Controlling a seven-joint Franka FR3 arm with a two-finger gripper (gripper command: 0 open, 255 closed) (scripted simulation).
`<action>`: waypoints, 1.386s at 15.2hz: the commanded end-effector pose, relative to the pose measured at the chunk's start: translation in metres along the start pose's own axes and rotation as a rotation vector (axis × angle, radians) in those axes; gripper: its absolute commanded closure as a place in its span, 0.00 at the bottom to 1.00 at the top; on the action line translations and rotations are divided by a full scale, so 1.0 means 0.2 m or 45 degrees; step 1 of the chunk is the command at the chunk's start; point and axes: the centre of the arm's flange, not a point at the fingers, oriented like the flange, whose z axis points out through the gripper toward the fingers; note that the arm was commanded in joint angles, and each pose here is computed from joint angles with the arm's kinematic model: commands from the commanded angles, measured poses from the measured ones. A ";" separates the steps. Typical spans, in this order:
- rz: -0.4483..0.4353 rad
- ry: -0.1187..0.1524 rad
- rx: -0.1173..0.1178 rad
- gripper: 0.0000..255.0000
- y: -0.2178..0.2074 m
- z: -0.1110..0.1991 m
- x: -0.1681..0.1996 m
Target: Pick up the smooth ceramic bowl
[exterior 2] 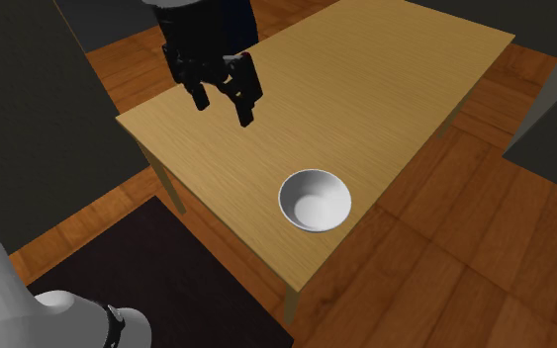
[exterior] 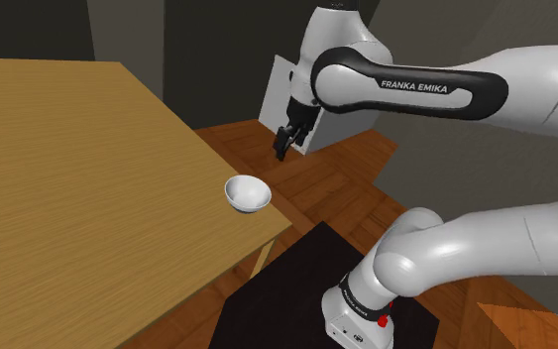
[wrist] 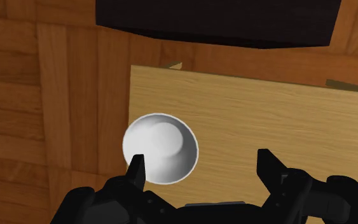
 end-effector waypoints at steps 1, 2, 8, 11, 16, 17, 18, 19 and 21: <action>0.001 0.000 -0.025 0.00 -0.04 0.12 0.06; 0.002 -0.001 -0.038 0.00 -0.05 0.18 0.09; 0.007 -0.009 -0.113 0.00 -0.15 0.53 0.27; 0.010 -0.013 -0.150 0.00 -0.18 0.71 0.36; 0.014 -0.020 -0.213 0.00 -0.24 1.02 0.50; 0.015 -0.021 -0.225 0.00 -0.24 1.08 0.53; 0.015 -0.023 -0.238 0.00 -0.25 1.14 0.56; 0.016 -0.024 -0.250 0.00 -0.26 1.20 0.59; 0.018 -0.027 -0.275 0.00 -0.27 1.32 0.64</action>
